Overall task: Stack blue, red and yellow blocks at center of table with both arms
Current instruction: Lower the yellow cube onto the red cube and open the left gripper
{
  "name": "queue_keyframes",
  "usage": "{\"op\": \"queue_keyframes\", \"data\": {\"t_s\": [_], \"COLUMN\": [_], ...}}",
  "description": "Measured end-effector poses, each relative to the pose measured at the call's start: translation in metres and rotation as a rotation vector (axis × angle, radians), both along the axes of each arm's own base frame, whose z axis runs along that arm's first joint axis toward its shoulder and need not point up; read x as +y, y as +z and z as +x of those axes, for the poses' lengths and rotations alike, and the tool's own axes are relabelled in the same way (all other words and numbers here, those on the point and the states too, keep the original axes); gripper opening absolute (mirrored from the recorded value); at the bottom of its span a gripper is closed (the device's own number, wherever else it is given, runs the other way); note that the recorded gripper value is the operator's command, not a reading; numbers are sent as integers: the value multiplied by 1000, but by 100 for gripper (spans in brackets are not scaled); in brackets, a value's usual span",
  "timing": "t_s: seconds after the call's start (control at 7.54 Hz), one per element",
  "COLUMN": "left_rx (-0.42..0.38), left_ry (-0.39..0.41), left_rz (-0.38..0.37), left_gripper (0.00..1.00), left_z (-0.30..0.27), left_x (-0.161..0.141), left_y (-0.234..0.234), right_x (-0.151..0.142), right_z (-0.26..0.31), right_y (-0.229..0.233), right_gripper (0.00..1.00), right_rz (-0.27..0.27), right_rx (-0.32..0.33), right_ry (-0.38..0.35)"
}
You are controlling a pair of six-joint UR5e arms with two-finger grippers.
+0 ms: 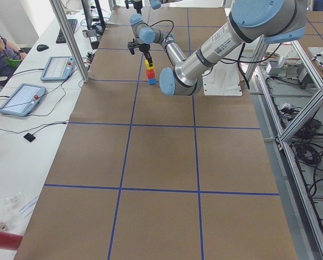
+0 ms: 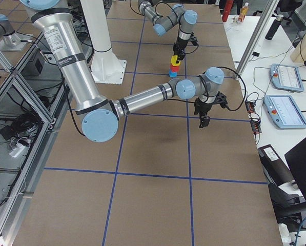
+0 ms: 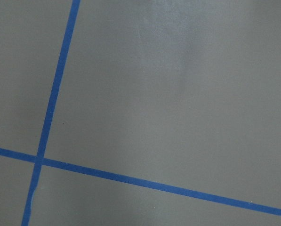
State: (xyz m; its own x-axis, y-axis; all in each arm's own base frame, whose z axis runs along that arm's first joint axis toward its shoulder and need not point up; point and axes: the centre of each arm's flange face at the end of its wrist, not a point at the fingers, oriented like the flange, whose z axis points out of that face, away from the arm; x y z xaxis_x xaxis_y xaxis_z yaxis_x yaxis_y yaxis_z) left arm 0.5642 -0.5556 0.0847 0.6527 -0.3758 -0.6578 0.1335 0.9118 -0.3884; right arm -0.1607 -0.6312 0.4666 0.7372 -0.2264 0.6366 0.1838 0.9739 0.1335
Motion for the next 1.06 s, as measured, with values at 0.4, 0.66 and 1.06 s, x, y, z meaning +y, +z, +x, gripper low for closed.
{"op": "queue_keyframes", "data": {"t_s": [0.4, 0.66, 1.06], "left_rx": [-9, -11, -16], "left_ry": [-2, 1, 4], "left_rz": [8, 6, 1], "left_gripper": [0, 0, 69], "left_z": [0, 2, 2], "left_x": [-1, 1, 3], "left_y": [4, 7, 14], "right_x": [-1, 0, -1], "right_z": [0, 0, 0], "right_y": [1, 2, 3], "right_gripper": [100, 100, 100], "right_rz": [-1, -2, -2], "right_rx": [2, 2, 3], "right_ry": [0, -1, -2]}}
